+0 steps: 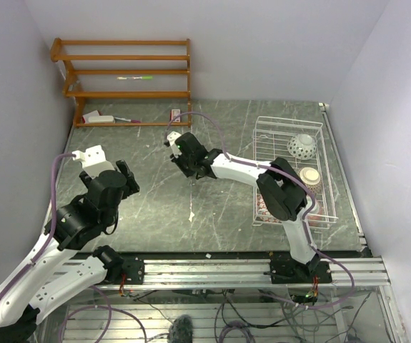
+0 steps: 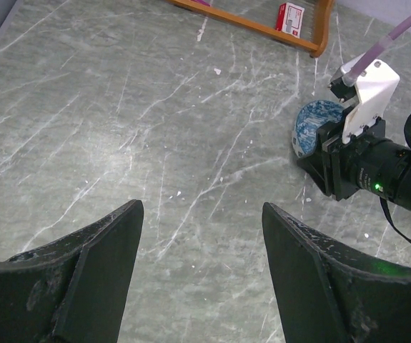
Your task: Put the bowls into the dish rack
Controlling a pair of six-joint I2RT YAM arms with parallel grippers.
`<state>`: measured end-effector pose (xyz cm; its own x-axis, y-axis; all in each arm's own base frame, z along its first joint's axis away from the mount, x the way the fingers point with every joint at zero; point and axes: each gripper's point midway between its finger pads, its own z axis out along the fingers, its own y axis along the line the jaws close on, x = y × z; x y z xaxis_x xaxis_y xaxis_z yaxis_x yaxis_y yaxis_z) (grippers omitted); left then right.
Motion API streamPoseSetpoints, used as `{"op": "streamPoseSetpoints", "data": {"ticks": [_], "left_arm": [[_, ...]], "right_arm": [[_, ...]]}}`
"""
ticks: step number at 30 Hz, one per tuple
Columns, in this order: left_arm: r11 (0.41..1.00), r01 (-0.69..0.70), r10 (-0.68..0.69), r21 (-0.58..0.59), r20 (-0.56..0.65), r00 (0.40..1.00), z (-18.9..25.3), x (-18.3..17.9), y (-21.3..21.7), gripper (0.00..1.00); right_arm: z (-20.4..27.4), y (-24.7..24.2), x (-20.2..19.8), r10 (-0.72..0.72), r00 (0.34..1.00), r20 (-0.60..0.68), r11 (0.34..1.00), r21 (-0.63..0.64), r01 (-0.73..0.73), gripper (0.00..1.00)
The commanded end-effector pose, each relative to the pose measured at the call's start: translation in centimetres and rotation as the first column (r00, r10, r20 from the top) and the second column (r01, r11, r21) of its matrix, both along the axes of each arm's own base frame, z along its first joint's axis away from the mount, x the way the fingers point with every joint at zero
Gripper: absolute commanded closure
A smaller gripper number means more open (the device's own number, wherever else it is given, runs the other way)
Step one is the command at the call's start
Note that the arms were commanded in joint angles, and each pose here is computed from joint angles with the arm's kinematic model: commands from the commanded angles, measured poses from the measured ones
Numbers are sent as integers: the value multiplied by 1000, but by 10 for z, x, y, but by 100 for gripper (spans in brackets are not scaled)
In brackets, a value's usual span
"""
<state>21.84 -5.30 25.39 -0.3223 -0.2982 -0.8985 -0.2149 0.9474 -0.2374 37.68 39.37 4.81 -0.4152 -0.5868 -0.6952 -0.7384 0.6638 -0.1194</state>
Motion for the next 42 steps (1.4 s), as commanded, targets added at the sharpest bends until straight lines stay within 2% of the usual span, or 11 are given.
{"op": "streamPoseSetpoints", "data": {"ticks": [1, 7, 12, 16, 21, 23, 29, 36, 42], "left_arm": [[1000, -23, 23, -16, 29, 999, 10, 0, 4, 22], [1000, -25, 25, -11, 28, 999, 11, 0, 5, 22], [1000, -26, 27, -16, 30, 999, 11, -1, 5, 22], [1000, -25, 26, -18, 31, 999, 11, -1, 5, 22], [1000, -21, 22, -22, 33, 999, 12, -1, 4, 22], [1000, -17, 17, -22, 30, 999, 12, -1, 3, 22], [1000, -21, 21, -17, 26, 999, 12, 0, 4, 22], [1000, -23, 24, -10, 29, 999, 12, -2, 6, 22], [1000, -22, 22, -11, 26, 999, 10, -1, 5, 22]], "right_arm": [[8, 4, 7, -30, 999, 30, 1000, 9, 30, 85], [53, 18, 7, -42, 998, 42, 984, 176, 34, 90], [114, 19, 8, -37, 999, 2, 913, 408, 34, 92], [158, -5, 4, 9, 995, -103, 771, 634, 58, 92], [217, -76, 8, 53, 984, -171, 493, 861, 123, 92], [234, -106, 12, 25, 988, -149, 440, 889, 123, 91], [263, -170, 17, -118, 987, -112, 399, 904, 150, 90], [238, -254, 28, -287, 928, -240, 277, 906, 320, 89], [210, -287, 32, -247, 909, -335, 127, 919, 373, 89]]}}
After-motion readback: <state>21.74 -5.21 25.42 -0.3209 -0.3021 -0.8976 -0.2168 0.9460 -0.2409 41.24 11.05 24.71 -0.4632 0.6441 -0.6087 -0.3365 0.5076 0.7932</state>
